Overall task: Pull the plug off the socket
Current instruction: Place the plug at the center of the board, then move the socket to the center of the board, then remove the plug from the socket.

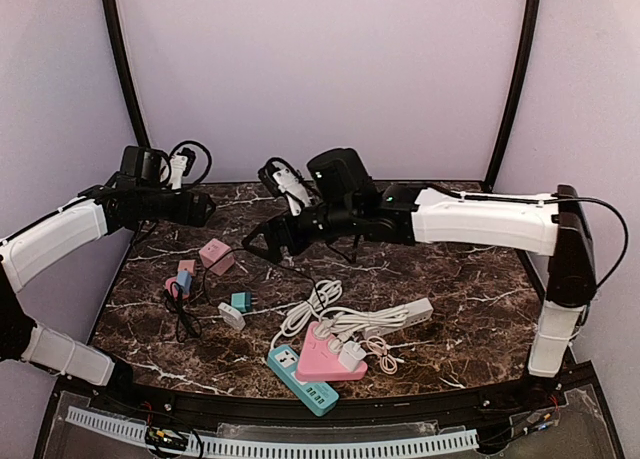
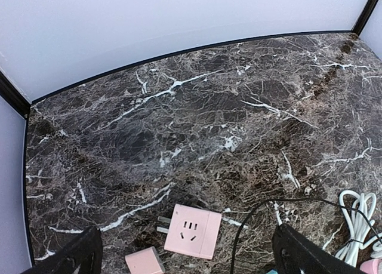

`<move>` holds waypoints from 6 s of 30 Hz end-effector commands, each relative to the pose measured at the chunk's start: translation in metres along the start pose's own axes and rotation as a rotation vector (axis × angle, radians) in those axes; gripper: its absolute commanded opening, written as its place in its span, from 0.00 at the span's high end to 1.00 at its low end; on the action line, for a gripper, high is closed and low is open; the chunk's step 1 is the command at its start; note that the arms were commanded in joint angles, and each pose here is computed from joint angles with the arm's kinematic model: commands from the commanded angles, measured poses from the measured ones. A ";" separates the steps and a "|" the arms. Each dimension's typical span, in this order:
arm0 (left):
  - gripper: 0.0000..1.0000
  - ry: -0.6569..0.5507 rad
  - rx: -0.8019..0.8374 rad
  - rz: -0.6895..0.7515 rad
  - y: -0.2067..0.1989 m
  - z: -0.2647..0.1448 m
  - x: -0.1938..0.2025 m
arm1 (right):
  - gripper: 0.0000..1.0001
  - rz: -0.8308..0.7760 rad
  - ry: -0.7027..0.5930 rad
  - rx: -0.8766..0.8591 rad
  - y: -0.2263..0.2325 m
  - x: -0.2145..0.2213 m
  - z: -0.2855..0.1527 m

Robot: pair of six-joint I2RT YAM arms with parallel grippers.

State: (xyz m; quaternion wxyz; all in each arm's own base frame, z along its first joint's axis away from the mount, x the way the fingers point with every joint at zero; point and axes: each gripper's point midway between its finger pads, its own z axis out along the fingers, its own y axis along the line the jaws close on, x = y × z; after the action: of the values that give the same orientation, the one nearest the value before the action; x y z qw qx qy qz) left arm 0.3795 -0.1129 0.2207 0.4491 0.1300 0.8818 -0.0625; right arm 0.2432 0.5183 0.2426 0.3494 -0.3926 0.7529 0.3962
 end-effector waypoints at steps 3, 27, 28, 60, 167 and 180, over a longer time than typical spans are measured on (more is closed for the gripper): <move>0.01 0.011 0.061 -0.034 -0.010 0.003 0.005 | 0.08 -0.016 0.057 0.088 -0.006 0.042 -0.056; 0.03 0.033 0.151 -0.066 -0.031 0.012 0.008 | 0.28 0.362 0.346 0.223 0.066 0.216 -0.124; 0.03 0.030 0.151 -0.067 -0.031 0.011 0.008 | 0.29 0.368 0.360 0.239 0.064 0.223 -0.125; 0.06 0.129 0.395 -0.299 -0.124 -0.052 0.072 | 0.42 0.348 0.295 0.384 0.010 0.250 -0.107; 0.17 0.350 0.449 -0.559 -0.237 0.030 0.200 | 1.00 0.328 0.100 0.628 -0.064 0.203 -0.057; 0.33 0.367 0.426 -0.567 -0.233 0.035 0.209 | 1.00 0.376 0.070 0.614 -0.065 0.204 -0.063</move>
State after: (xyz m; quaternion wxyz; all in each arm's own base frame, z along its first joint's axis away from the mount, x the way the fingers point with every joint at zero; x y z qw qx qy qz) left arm 0.2296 -0.3205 0.0548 0.2204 -0.0346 0.8983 -0.3785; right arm 0.1984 0.3712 0.0751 0.3497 -0.1391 0.9113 0.1672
